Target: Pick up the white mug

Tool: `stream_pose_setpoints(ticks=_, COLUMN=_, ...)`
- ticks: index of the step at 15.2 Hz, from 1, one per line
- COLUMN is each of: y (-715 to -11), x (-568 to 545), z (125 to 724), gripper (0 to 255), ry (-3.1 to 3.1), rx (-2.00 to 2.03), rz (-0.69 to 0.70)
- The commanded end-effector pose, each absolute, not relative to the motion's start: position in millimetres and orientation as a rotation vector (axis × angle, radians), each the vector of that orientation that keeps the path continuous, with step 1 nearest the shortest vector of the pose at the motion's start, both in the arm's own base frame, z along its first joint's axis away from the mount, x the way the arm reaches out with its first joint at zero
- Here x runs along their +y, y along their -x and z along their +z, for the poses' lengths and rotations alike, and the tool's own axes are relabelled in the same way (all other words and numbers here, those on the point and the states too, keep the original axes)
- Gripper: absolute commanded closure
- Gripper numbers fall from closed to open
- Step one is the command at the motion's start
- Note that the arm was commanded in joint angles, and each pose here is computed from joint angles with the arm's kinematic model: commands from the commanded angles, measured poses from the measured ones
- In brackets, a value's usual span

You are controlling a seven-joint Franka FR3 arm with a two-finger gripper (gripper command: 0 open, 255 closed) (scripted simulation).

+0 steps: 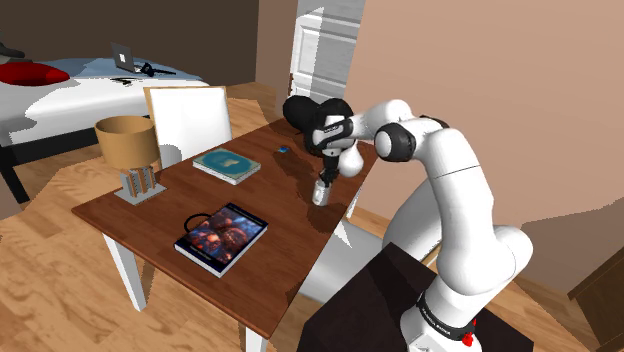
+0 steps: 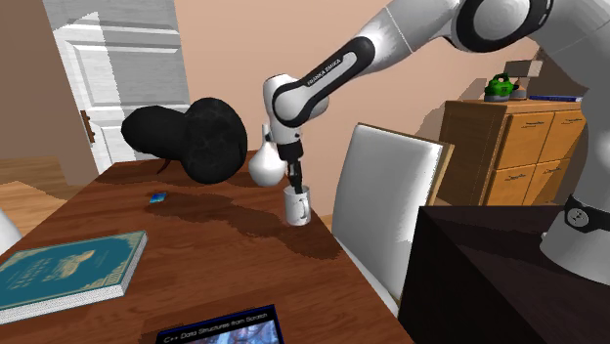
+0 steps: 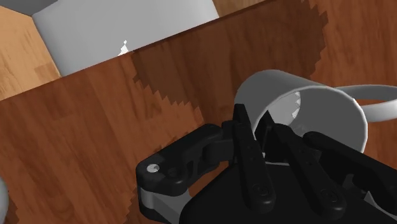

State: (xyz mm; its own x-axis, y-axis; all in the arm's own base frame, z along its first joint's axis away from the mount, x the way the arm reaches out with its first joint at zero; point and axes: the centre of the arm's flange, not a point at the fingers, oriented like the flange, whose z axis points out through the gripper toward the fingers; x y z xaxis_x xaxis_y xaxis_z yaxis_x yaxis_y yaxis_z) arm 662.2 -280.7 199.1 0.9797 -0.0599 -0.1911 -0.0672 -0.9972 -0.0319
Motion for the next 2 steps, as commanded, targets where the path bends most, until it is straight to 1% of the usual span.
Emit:
stream_pose_setpoints(ticks=1, y=-662.3, x=-280.1, z=205.2, gripper=255, ry=3.088, rx=0.099, rz=0.296)
stream_pose_setpoints(ticks=2, y=-662.4, x=-280.1, z=205.2, gripper=255, ry=3.088, rx=0.099, rz=0.296)
